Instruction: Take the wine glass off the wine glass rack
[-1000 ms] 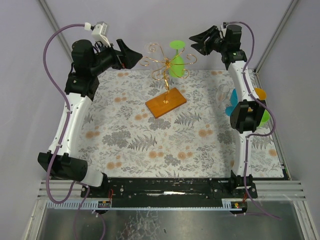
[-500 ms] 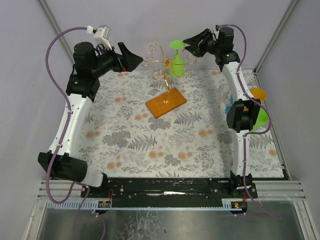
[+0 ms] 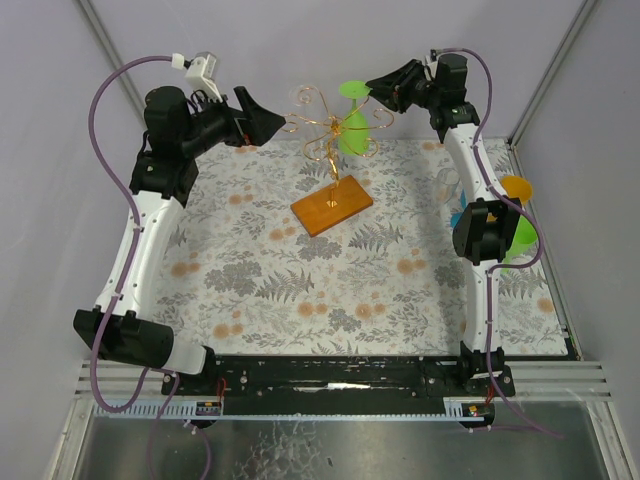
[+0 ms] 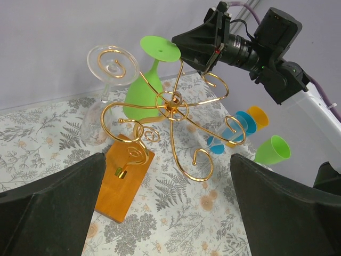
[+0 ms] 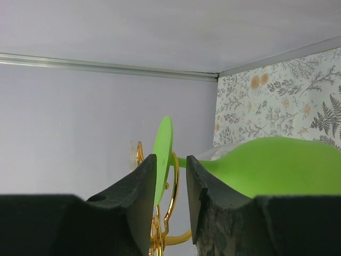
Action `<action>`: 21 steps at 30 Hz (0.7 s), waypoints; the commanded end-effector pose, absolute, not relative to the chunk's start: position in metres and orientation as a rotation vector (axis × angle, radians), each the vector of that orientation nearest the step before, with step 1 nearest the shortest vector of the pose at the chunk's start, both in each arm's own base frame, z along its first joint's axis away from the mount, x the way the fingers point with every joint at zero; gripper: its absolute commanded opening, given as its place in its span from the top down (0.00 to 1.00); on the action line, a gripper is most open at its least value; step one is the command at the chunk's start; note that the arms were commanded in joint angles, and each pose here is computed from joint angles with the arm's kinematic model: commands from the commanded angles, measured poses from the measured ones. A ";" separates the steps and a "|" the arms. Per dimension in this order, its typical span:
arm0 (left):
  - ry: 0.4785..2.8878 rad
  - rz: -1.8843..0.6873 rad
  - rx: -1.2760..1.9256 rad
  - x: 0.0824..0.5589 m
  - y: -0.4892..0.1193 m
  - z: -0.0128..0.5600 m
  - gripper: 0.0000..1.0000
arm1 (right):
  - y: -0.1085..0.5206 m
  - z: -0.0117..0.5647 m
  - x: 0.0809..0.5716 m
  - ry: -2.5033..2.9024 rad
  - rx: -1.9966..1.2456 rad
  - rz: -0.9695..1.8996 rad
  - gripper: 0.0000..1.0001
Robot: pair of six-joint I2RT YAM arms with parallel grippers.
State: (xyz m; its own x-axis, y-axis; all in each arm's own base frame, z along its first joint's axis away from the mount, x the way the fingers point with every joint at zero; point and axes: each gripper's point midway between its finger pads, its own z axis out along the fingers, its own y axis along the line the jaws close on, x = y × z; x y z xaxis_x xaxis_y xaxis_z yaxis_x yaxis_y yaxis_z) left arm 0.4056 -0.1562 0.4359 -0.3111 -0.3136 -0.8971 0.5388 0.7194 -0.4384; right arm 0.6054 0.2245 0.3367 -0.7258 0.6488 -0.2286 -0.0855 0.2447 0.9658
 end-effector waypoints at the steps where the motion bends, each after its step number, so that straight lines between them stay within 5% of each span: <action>1: 1.641 -0.857 0.216 0.398 -0.155 0.447 0.00 | 0.236 0.379 0.590 1.825 0.386 1.594 0.66; 10: 1.645 -0.865 0.219 0.398 -0.156 0.444 0.00 | 0.239 0.380 0.588 1.828 0.373 1.599 0.78; 16: 1.649 -0.870 0.225 0.396 -0.157 0.443 0.00 | 0.240 0.382 0.586 1.828 0.372 1.605 0.99; 21: 1.650 -0.870 0.227 0.394 -0.157 0.442 0.00 | 0.237 0.390 0.582 1.814 0.366 1.588 1.00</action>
State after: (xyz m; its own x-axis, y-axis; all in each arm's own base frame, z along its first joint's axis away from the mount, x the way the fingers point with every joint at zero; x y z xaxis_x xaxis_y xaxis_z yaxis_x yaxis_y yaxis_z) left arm 0.4025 -0.1589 0.4269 -0.3364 -0.3057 -0.8907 0.5454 0.7078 -0.4489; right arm 0.6034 0.2301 0.3406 -0.7314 0.6413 -0.2319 -0.1014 0.2341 0.9669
